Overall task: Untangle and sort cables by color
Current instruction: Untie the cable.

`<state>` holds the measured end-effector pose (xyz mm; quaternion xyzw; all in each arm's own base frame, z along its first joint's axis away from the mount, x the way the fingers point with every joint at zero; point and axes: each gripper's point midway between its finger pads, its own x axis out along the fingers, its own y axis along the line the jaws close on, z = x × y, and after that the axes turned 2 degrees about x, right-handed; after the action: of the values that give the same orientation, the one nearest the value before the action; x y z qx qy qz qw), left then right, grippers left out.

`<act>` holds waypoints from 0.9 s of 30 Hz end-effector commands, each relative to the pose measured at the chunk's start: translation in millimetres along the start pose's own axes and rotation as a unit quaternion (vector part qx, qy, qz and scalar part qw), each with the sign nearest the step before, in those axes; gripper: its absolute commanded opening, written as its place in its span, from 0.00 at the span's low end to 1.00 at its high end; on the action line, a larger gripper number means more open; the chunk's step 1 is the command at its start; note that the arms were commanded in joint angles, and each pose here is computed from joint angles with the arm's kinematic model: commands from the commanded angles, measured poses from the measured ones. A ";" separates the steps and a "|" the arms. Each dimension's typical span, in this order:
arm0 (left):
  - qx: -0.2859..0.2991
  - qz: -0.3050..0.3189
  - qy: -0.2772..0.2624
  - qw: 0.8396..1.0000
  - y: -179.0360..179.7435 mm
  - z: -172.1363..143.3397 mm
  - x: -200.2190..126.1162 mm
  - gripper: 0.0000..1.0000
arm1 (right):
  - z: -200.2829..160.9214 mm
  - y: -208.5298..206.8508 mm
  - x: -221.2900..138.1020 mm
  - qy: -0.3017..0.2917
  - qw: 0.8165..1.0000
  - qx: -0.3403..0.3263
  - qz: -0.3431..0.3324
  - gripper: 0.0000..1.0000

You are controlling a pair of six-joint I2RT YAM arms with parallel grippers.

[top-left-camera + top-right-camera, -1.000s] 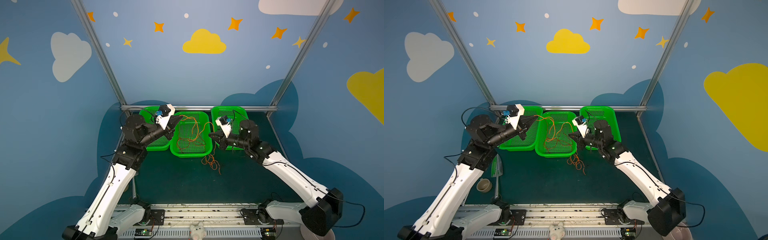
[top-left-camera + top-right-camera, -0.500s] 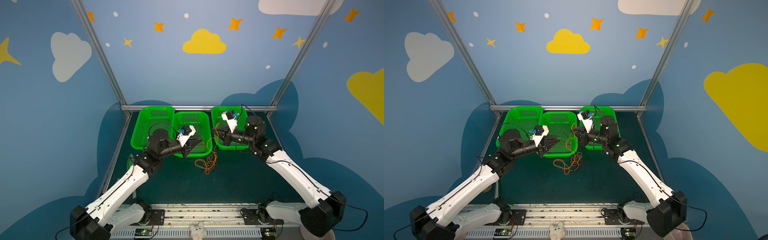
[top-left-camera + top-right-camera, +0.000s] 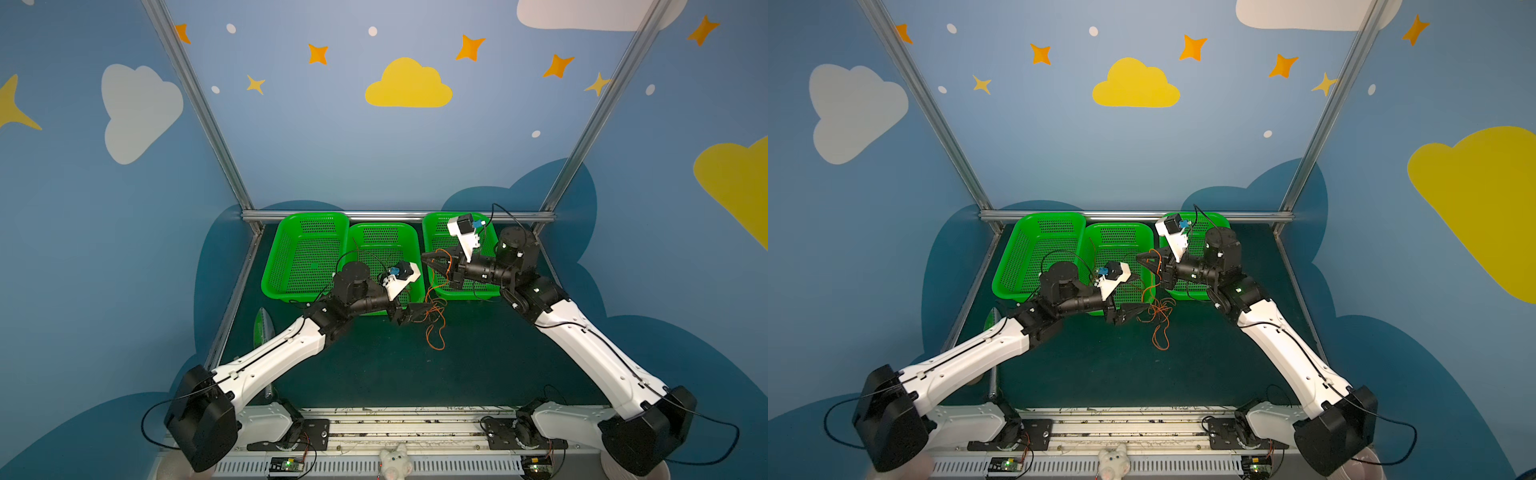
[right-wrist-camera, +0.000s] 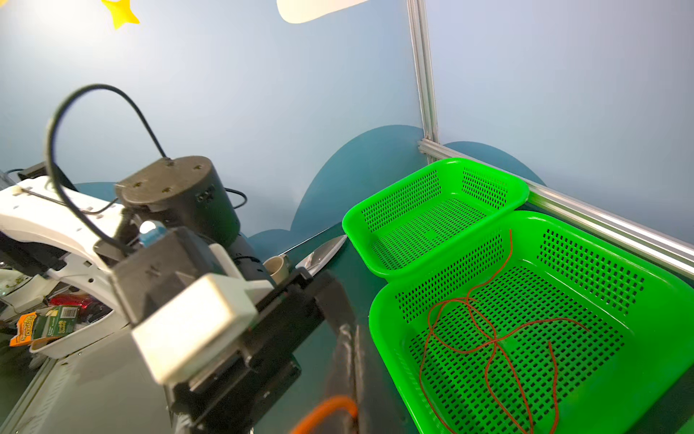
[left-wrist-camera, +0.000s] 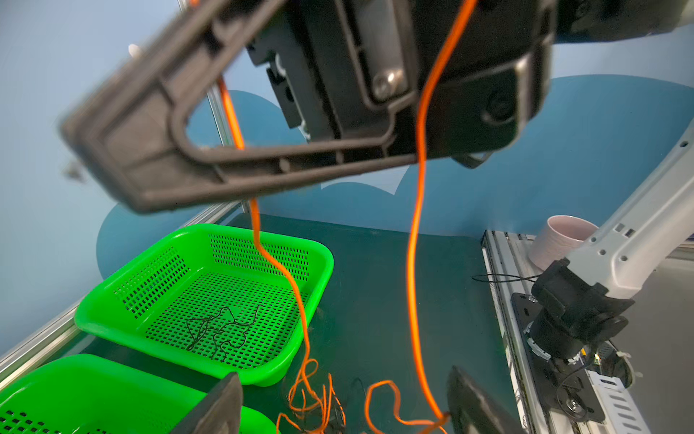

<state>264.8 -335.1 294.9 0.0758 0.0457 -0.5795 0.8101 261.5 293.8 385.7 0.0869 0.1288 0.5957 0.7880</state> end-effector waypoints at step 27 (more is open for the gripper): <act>0.028 -0.057 -0.066 0.996 -6.6 59.1 17.8 0.03 | -11.9 -29.3 -57.8 -0.031 0.992 -0.014 -0.118 0.57</act>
<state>280.3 -367.8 310.2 0.0514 0.0259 -0.6101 0.7902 260.8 243.9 392.0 0.0768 0.0824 0.5302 0.8404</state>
